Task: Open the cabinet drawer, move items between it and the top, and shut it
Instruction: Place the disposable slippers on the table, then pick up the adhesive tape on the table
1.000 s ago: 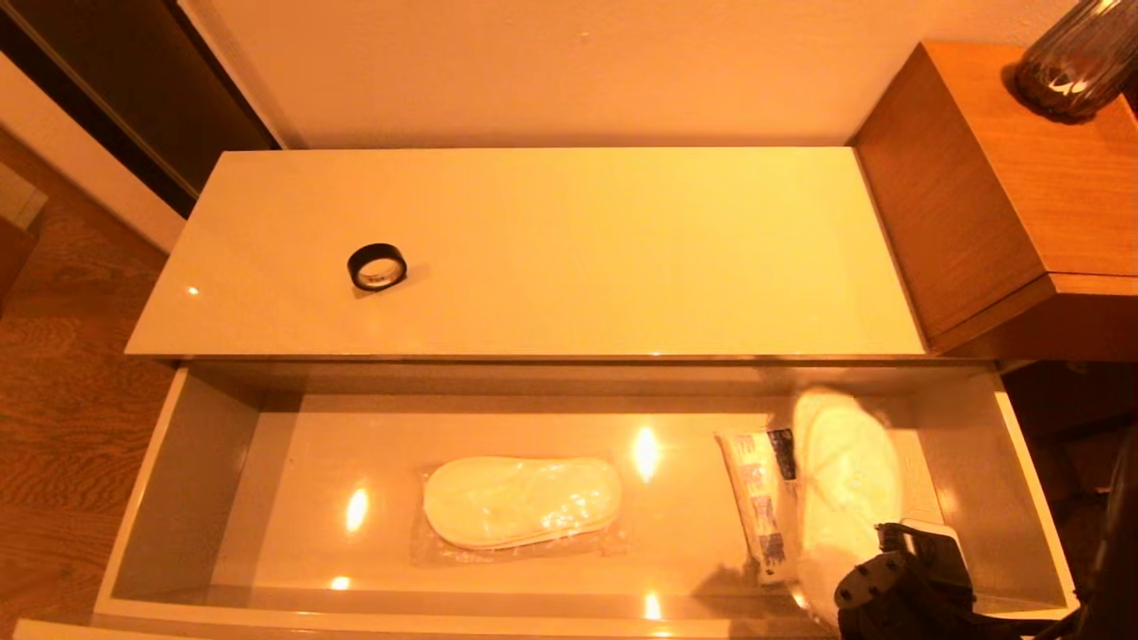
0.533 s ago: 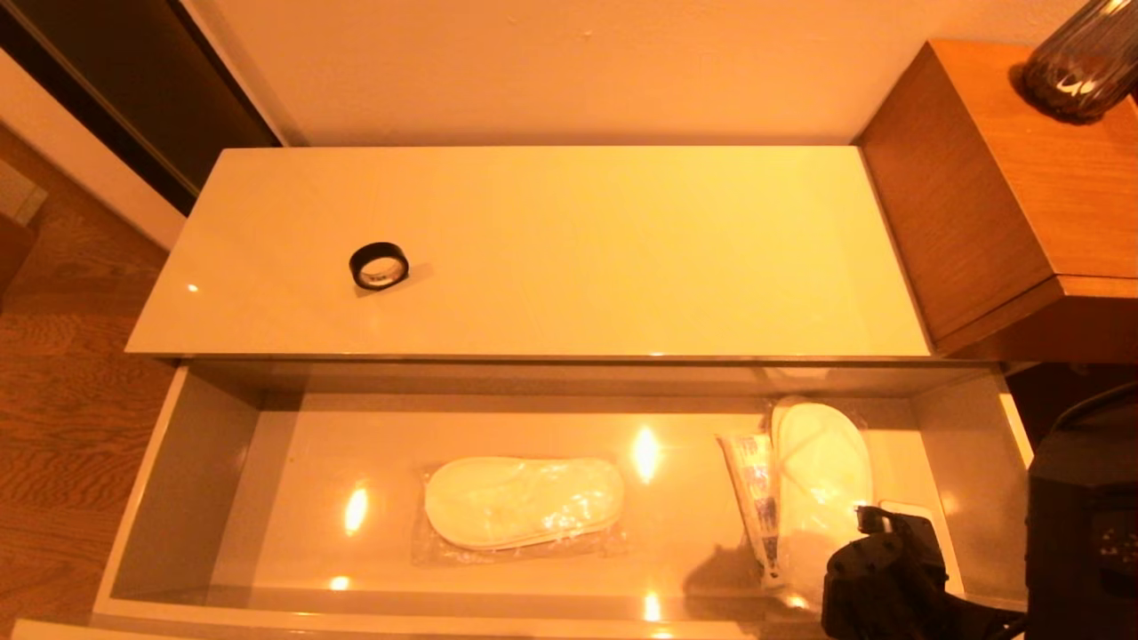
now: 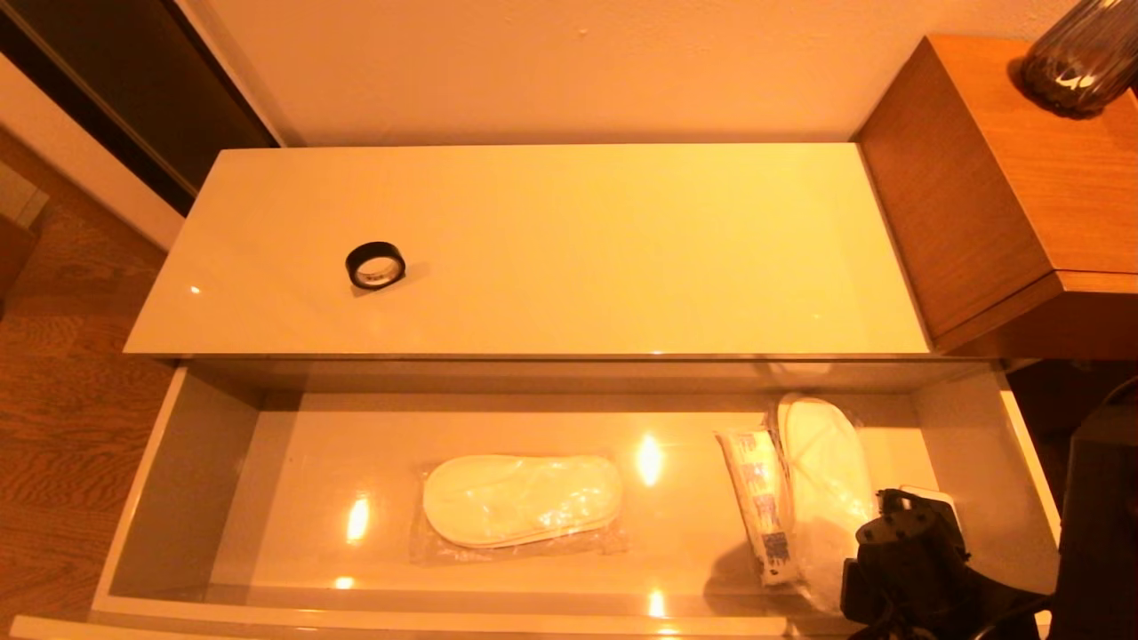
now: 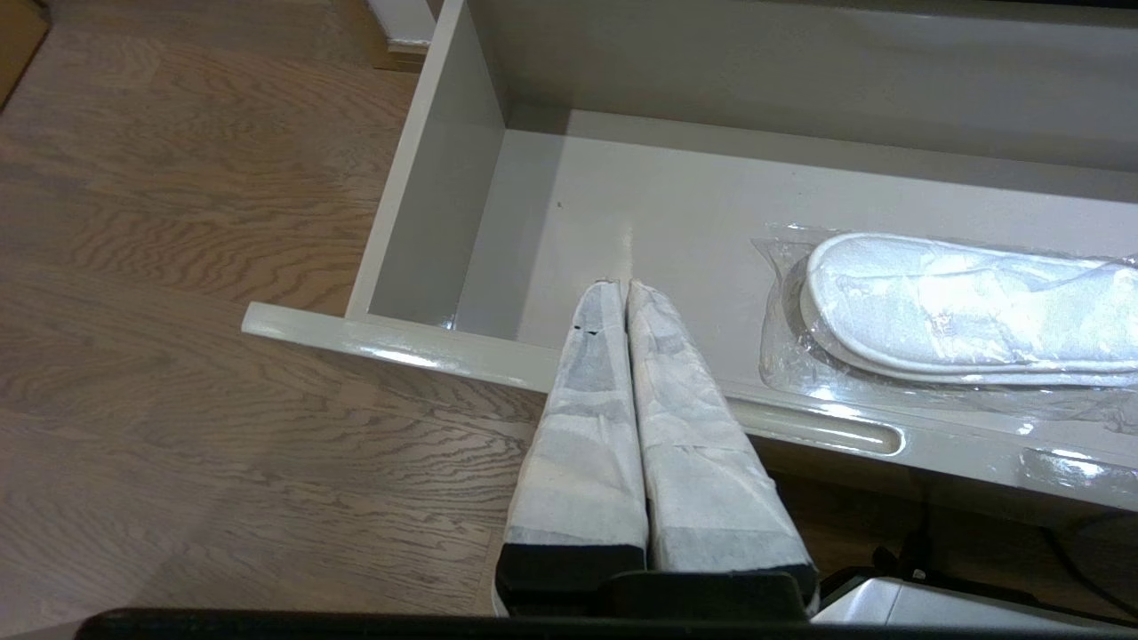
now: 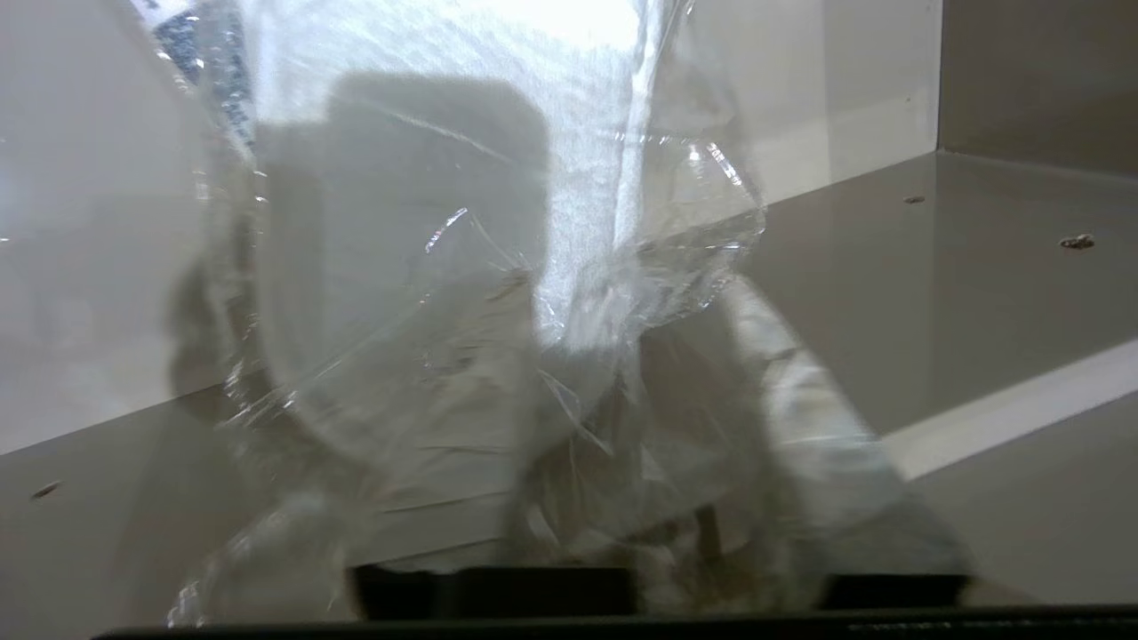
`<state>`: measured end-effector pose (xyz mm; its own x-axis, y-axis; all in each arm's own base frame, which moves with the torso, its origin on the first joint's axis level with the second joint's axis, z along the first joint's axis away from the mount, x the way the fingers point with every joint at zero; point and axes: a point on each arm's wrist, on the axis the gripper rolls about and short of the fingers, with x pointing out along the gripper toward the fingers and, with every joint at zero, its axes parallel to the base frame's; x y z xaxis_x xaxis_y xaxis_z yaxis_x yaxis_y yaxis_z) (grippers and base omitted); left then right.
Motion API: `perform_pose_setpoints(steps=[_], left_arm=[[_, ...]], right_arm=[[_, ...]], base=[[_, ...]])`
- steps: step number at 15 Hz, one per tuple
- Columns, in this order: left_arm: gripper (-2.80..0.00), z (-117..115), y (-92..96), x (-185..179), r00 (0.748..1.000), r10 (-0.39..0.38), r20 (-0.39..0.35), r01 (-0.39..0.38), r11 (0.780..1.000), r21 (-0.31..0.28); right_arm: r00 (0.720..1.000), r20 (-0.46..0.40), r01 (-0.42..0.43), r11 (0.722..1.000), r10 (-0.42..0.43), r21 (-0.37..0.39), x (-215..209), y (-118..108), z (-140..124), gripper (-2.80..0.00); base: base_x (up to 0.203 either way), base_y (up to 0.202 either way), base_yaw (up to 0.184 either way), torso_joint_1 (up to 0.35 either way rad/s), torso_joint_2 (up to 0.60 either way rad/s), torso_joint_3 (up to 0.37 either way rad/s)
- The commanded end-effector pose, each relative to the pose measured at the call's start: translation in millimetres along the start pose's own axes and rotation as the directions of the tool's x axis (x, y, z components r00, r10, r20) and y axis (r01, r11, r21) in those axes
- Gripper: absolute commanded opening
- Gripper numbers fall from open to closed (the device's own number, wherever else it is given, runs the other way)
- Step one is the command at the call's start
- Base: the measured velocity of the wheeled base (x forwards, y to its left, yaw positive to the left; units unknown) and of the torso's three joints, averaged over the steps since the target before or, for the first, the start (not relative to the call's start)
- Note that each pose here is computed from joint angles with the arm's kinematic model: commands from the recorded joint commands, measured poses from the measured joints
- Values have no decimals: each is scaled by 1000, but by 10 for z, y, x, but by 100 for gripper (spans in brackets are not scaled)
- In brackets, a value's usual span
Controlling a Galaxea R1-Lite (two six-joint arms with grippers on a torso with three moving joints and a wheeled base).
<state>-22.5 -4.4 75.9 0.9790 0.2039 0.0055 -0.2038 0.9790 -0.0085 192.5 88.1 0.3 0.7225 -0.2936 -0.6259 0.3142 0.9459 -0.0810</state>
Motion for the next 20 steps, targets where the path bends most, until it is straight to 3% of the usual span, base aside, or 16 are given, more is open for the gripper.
perform_pose_setpoints(steps=[1, 6, 13, 18, 19, 20], left_arm=[[-280, -13, 0, -28, 999, 0, 38, 0, 1000, -1], [-280, -13, 1, -28, 999, 0, 38, 0, 1000, -1], [-280, -13, 0, -28, 999, 1, 38, -1, 1000, -1], [-280, -13, 1, -28, 999, 0, 38, 0, 1000, -1], [-280, -13, 1, -28, 999, 0, 38, 0, 1000, -1], [-280, -13, 1, -28, 999, 0, 38, 0, 1000, -1]], right_arm=[[998, 51, -24, 999, 22, 35, -74, -5, 106, 0], [996, 81, -41, 999, 39, 24, -156, -36, 173, 0], [984, 160, -84, 996, 77, 34, -562, -216, 495, 0], [986, 119, -118, 993, 115, 20, -1107, -476, 833, 0], [987, 114, -120, 993, 117, 21, -1245, -568, 878, -280], [987, 111, -120, 993, 116, 21, -1390, -678, 902, -280]], base=[[0, 0, 0, 0, 0, 0], [0, 0, 0, 0, 0, 0], [0, 0, 0, 0, 0, 0], [0, 0, 0, 0, 0, 0], [0, 0, 0, 0, 0, 0], [0, 0, 0, 0, 0, 0]])
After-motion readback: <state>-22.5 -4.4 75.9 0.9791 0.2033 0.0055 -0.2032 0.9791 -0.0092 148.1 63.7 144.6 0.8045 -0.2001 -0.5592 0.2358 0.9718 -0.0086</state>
